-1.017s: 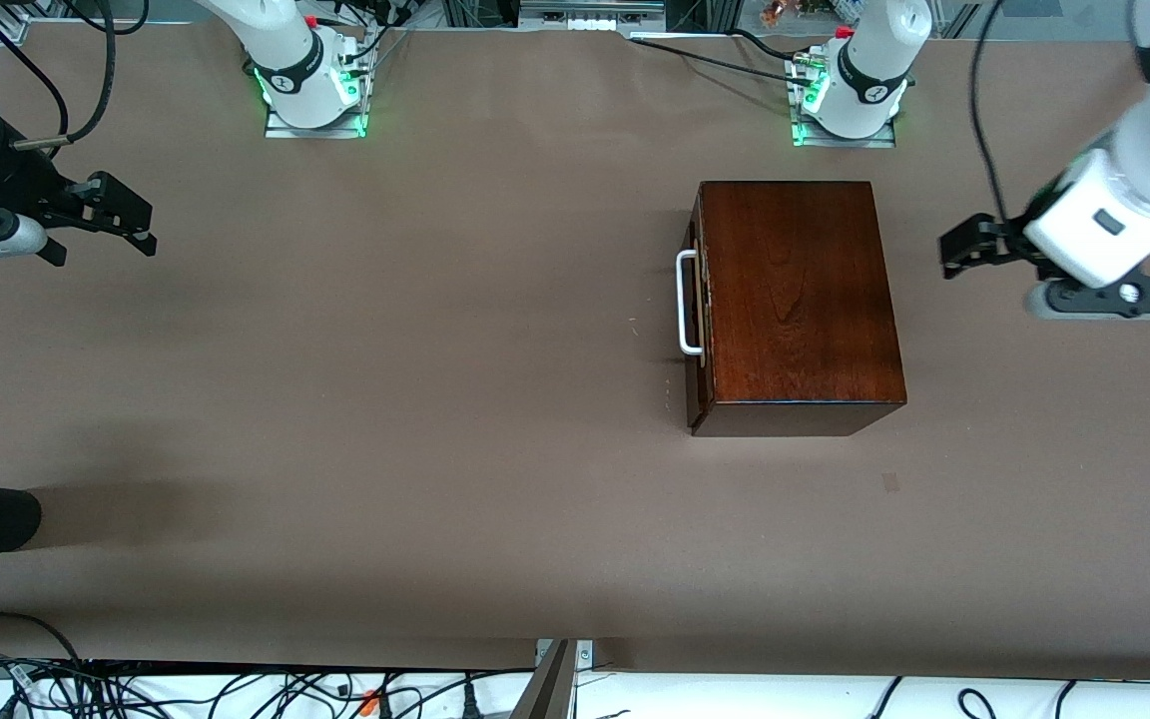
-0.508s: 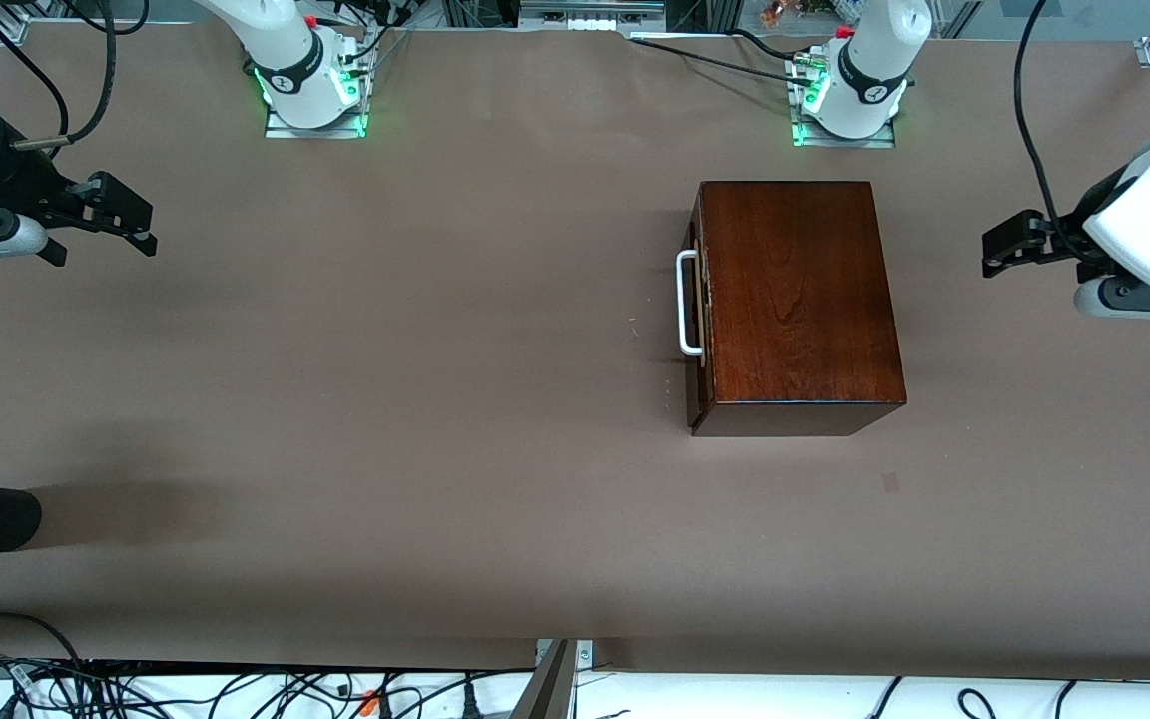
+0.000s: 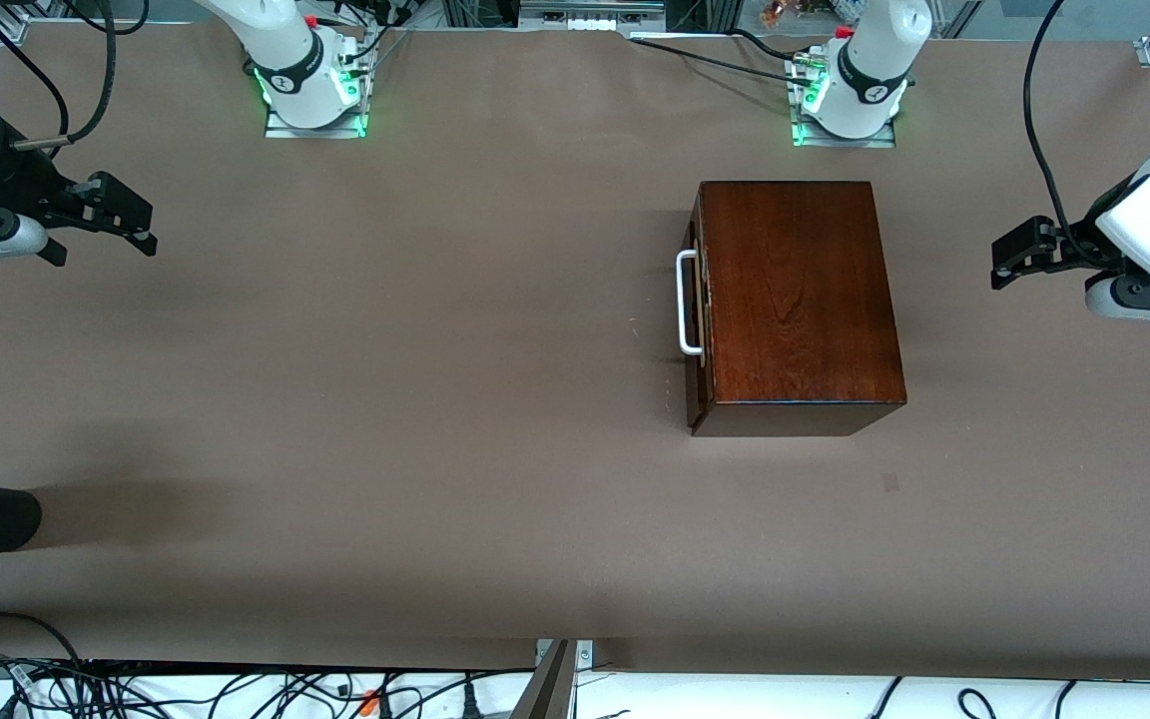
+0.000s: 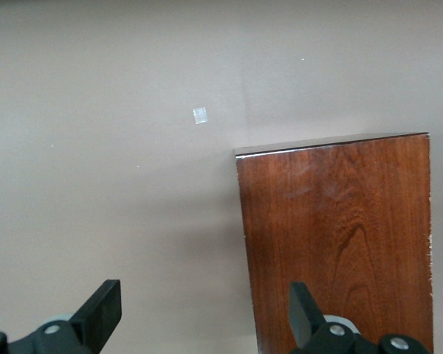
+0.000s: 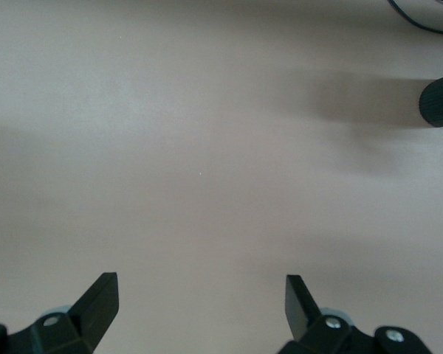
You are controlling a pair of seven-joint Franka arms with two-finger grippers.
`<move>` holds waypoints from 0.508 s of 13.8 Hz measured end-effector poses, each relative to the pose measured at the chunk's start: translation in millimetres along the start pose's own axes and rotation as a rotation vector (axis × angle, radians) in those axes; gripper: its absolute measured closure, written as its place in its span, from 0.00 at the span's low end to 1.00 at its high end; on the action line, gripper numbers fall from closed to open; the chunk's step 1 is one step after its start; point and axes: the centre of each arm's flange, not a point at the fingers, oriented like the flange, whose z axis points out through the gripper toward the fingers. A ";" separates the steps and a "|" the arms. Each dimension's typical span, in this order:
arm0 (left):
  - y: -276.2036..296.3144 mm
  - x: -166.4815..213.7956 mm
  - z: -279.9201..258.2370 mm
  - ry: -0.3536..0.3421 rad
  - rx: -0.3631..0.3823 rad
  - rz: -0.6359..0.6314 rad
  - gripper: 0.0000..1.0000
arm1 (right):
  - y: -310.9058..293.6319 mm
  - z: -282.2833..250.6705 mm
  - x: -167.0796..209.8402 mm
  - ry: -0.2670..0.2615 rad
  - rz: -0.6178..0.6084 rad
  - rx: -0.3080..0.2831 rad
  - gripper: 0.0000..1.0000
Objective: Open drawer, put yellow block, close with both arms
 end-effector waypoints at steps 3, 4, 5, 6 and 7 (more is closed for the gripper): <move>-5.3 -4.9 -4.3 0.015 -0.032 -0.005 0.00 | 0.0 0.0 0.0 0.000 0.000 0.000 0.00; -6.2 -6.1 -4.8 0.016 -0.034 -0.005 0.00 | 0.0 0.0 0.0 0.000 0.000 0.000 0.00; -6.0 -7.0 -4.9 0.016 -0.035 -0.004 0.00 | 0.0 0.1 0.0 0.000 0.000 0.000 0.00; -5.1 -7.7 -4.6 0.016 -0.035 -0.003 0.00 | 0.0 0.1 0.0 0.000 0.000 0.000 0.00; -4.5 -8.4 -4.2 0.015 -0.036 -0.002 0.00 | 0.0 0.1 0.0 0.000 0.000 0.000 0.00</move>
